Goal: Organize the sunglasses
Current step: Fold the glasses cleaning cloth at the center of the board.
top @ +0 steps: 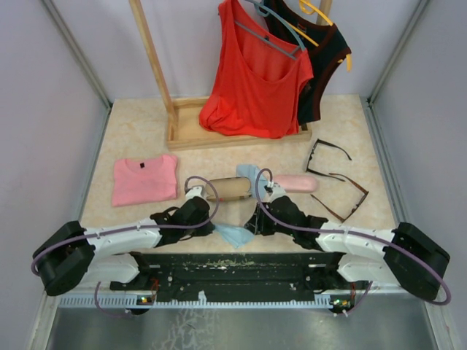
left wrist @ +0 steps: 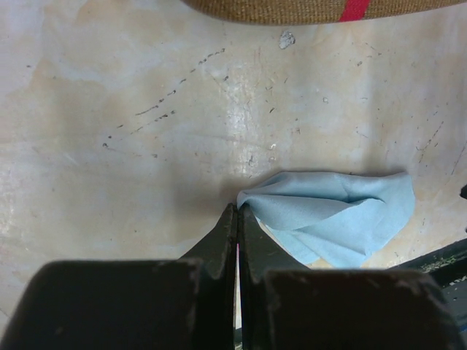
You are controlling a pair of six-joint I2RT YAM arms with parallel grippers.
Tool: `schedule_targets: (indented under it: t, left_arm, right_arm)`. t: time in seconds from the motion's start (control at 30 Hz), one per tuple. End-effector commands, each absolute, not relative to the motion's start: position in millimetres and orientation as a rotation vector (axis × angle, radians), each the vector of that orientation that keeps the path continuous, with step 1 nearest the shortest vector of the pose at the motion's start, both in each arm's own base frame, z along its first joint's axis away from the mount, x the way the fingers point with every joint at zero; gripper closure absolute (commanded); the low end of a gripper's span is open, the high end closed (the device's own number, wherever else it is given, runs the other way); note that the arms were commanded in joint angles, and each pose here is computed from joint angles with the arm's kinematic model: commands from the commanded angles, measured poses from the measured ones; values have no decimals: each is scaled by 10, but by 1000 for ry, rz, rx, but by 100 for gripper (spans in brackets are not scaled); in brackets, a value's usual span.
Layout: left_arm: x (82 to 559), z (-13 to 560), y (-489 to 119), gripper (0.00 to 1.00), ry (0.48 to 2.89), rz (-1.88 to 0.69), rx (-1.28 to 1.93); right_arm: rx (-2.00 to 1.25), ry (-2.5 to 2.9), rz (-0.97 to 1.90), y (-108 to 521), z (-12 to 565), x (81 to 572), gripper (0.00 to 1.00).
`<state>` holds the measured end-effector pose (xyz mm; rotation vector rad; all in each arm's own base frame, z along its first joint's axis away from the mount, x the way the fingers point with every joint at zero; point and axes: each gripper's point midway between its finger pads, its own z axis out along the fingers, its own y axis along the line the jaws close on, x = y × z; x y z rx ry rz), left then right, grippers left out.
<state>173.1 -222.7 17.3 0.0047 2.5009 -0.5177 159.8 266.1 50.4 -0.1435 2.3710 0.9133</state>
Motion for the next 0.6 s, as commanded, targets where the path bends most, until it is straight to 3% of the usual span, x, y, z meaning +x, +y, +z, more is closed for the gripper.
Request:
schedule_targets:
  t: [0.0, 0.17, 0.57]
  left_arm:
    - [1405, -228, -1710, 100, 2669, -275, -53]
    - [1387, -233, -1706, 100, 2673, -281, -65]
    - [1412, -189, -1791, 100, 2662, -328, -26]
  right_arm:
    - [-260, 2235, 1028, 2854, 855, 1616, 67]
    - [-343, 2241, 1114, 3034, 835, 1546, 69]
    - [-946, 1719, 1031, 3351, 1150, 1674, 59]
